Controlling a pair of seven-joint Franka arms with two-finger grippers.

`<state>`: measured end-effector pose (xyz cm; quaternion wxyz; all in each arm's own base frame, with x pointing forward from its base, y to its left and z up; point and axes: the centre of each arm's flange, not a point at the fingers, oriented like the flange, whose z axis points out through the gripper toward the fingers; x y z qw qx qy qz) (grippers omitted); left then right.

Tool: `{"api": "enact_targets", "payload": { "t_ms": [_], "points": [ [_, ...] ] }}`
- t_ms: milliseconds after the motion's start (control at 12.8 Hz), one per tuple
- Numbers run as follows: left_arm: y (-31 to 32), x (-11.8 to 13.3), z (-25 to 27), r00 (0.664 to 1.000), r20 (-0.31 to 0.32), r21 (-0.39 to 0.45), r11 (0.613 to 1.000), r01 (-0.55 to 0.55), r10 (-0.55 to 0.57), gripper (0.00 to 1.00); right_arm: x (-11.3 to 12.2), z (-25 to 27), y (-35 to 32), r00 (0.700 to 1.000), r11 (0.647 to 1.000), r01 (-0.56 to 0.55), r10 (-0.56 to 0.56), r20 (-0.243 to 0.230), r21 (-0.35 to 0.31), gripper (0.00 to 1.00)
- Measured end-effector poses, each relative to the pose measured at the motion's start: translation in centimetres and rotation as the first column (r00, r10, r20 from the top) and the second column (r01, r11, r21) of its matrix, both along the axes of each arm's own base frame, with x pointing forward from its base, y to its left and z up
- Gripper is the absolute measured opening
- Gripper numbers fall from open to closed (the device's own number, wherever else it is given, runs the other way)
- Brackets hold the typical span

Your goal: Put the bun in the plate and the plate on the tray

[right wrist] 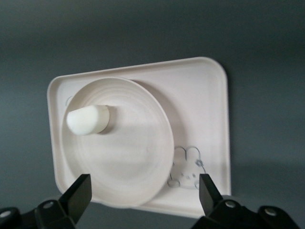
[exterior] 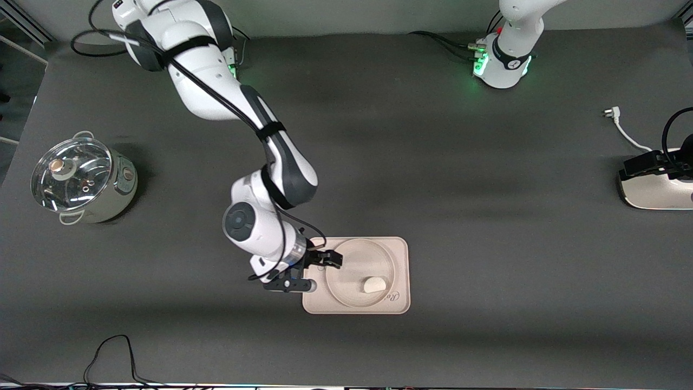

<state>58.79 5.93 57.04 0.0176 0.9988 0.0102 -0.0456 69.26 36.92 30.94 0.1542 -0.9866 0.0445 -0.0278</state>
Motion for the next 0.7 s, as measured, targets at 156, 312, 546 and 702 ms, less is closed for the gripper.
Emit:
{"api": "enact_targets", "payload": {
  "t_ms": [156,312,546,702],
  "points": [
    [0.1,0.0,0.0,1.000,-0.001,0.000,1.000,-0.001,0.001,1.00,-0.6,8.3,-3.1,0.999,0.999,-0.026,0.024,-0.030,-0.043,1.00],
    [0.1,0.0,0.0,1.000,-0.001,0.000,1.000,-0.002,0.002,1.00,-2.5,16.1,-8.1,0.999,0.991,-0.037,0.033,-0.037,-0.131,1.00],
    [0.1,0.0,0.0,1.000,-0.001,0.000,1.000,-0.002,0.002,1.00,-7.6,25.2,-17.1,0.992,0.981,-0.063,0.042,-0.119,-0.184,1.00],
    [0.1,0.0,0.0,1.000,-0.002,0.000,1.000,-0.002,0.002,1.00,-10.3,29.1,-23.2,0.988,0.967,-0.120,0.093,-0.127,-0.225,1.00]
  ]
}}
